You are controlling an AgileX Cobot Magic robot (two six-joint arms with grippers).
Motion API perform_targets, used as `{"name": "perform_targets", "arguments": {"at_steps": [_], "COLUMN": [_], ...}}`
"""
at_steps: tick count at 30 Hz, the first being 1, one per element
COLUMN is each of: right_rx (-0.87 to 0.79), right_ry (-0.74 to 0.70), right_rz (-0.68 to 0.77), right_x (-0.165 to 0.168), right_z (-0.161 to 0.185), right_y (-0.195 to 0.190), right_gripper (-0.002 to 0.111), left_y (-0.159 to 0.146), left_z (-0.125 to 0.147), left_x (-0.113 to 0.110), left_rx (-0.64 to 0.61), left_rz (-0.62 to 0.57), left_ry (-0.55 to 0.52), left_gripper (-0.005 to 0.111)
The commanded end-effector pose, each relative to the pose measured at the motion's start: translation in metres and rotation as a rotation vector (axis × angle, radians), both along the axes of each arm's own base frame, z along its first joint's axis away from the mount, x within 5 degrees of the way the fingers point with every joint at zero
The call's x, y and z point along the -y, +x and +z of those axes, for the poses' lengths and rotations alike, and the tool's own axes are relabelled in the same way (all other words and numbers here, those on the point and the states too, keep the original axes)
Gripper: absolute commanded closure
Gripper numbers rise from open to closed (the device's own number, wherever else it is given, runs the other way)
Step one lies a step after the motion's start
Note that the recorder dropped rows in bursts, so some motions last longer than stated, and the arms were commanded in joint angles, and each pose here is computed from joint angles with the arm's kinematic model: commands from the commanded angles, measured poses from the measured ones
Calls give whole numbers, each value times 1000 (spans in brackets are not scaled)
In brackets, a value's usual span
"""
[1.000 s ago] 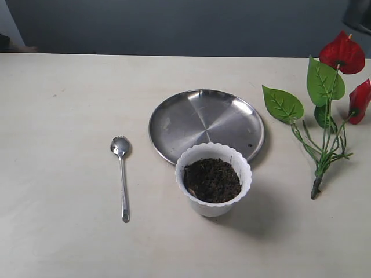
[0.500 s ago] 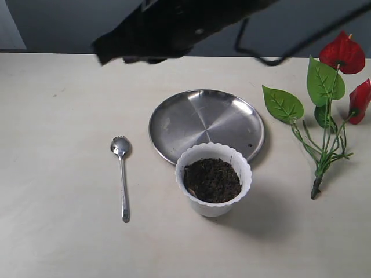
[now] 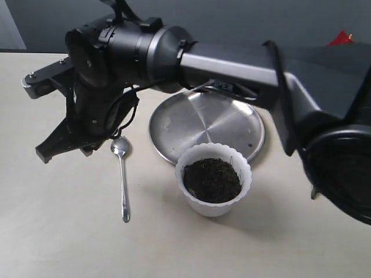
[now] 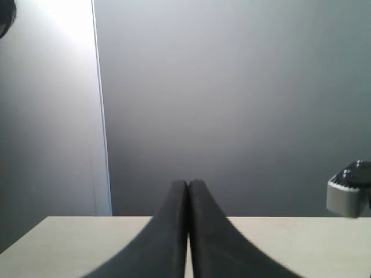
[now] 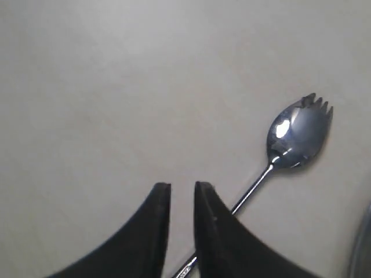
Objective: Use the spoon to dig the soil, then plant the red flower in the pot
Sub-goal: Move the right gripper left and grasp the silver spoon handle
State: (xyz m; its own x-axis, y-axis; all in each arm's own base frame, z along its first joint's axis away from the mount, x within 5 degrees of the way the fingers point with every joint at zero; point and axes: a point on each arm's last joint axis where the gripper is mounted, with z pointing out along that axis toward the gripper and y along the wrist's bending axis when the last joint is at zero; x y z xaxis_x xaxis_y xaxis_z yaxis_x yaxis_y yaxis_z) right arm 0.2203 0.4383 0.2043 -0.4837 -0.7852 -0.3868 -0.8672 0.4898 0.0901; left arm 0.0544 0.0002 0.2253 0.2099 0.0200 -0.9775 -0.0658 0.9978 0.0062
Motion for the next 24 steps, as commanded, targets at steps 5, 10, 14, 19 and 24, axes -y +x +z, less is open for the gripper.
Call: {"name": "perform_targets", "arguments": {"at_steps": [5, 10, 14, 19, 24], "right_rx": [62, 77, 57, 56, 39], "right_ry": [-58, -120, -166, -168, -191], "right_rz": [-98, -117, -116, -114, -129], "right_x": [-4, -1, -1, -4, -2], "right_z": [-21, -36, -54, -65, -83], "right_y": [13, 16, 17, 18, 23], "right_gripper": [64, 68, 68, 68, 68], "left_y": [0, 0, 0, 0, 0], "left_z": [-1, -1, -1, -1, -1], "left_x": [0, 0, 0, 0, 0], "left_rx": [-2, -2, -2, -2, -2], "left_rz": [-5, -5, -5, -5, -5], "left_ry": [-3, -3, -3, -3, -3], "left_gripper": [106, 106, 106, 106, 106]}}
